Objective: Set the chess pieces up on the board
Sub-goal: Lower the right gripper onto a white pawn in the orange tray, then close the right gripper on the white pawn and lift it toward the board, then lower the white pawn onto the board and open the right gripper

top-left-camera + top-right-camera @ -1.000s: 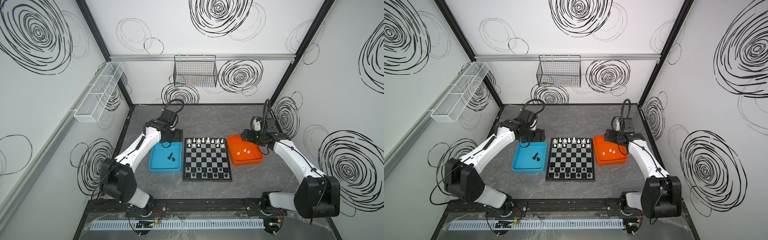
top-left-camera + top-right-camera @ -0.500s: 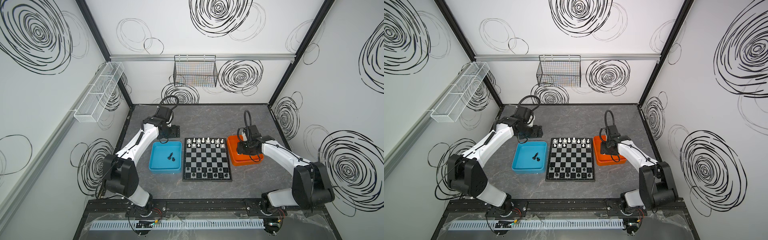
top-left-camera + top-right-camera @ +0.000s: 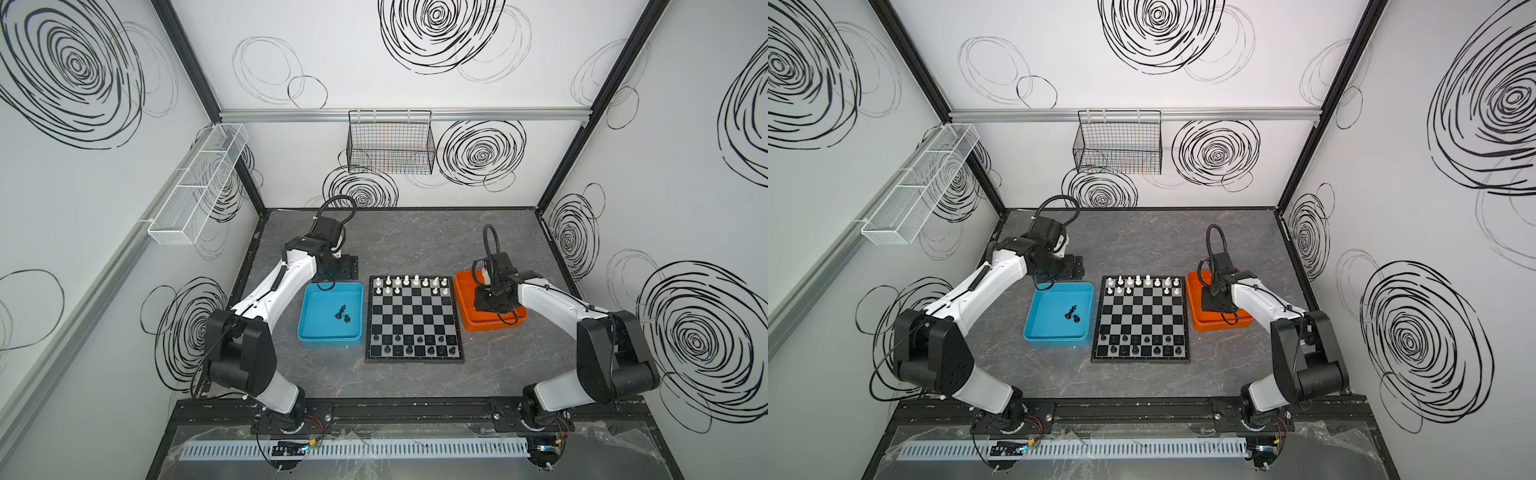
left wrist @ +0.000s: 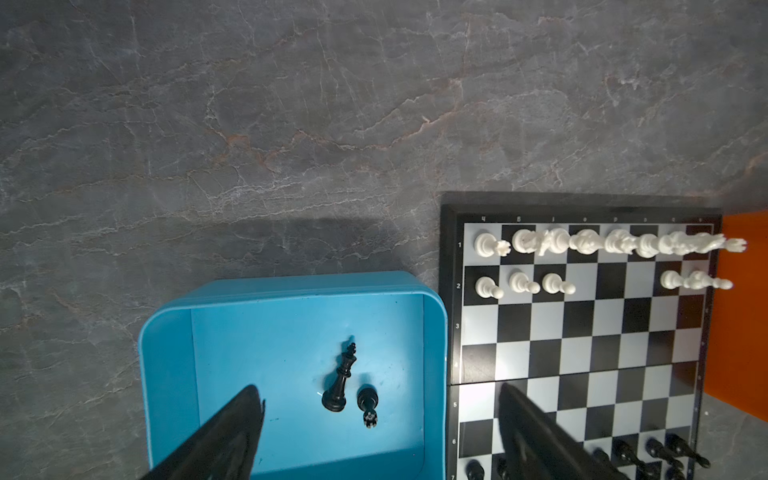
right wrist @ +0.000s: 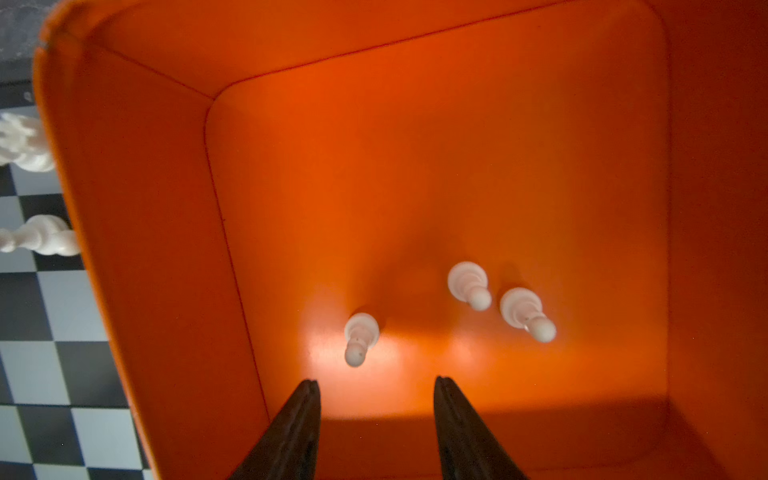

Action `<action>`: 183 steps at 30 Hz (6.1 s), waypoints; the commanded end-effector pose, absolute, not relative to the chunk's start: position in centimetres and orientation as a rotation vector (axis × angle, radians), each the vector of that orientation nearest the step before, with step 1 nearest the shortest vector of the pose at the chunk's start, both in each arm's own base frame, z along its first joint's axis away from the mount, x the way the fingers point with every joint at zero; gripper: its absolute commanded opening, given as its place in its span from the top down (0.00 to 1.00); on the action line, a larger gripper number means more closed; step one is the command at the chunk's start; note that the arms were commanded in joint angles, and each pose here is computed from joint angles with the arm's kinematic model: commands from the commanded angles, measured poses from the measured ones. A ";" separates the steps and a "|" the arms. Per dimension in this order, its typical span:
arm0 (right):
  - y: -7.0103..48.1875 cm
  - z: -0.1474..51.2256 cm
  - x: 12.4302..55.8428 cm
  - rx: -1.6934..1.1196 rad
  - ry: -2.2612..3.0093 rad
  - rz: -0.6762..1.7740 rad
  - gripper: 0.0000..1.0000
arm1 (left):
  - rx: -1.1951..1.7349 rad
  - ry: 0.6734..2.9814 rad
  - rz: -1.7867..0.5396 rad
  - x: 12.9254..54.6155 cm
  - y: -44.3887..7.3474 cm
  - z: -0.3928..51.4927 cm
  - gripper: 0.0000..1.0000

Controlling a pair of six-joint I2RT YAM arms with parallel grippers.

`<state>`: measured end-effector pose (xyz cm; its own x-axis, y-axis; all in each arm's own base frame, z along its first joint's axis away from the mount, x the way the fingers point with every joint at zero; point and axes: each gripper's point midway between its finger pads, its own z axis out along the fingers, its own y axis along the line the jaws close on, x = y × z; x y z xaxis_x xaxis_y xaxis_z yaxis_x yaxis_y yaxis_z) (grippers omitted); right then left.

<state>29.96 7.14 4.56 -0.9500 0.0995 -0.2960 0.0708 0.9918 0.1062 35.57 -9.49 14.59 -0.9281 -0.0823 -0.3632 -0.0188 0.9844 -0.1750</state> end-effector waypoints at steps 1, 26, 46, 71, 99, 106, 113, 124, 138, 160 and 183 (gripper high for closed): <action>6.9 4.3 30.6 0.112 2.819 0.101 0.53 | -0.071 2.724 -0.236 35.5 -8.9 15.4 0.08; 7.1 3.4 32.1 0.069 2.821 0.084 0.64 | -0.078 2.741 -0.209 35.1 -8.4 14.6 0.07; 7.7 3.0 32.7 0.052 2.827 0.112 0.74 | -0.080 2.753 -0.208 34.8 -8.4 14.1 0.07; 7.8 3.6 31.9 0.043 2.871 0.124 0.88 | -0.082 2.757 -0.213 34.4 -8.3 13.8 0.07; 22.1 10.8 35.8 -0.312 2.735 0.228 0.89 | -0.095 2.746 -0.226 33.8 -7.6 14.4 0.07; 24.1 9.0 35.7 -0.359 2.750 0.219 0.89 | -0.113 2.747 -0.218 33.4 -6.7 14.3 0.06; 24.4 8.2 36.2 -0.351 2.748 0.216 0.89 | -0.124 2.751 -0.219 33.2 -6.3 13.9 0.07; 25.1 7.3 37.0 -0.330 2.748 0.231 0.88 | -0.137 2.759 -0.214 33.0 -5.7 13.5 0.06; 24.8 6.2 37.2 -0.320 2.771 0.200 0.88 | -0.144 2.770 -0.214 33.0 -5.4 13.0 0.06; 24.1 5.4 37.2 -0.308 2.789 0.157 0.83 | -0.149 2.776 -0.215 33.2 -5.4 12.7 0.06; 24.1 12.1 38.2 -0.258 2.670 0.209 0.62 | -0.195 2.768 -0.207 32.4 -5.0 13.0 0.04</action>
<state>37.57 24.56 8.16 -0.9067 -0.1842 -0.3795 -0.2366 0.9669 0.0959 32.63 -5.66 12.39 -0.9396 -0.1340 -0.3150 -0.0849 0.9827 -0.1647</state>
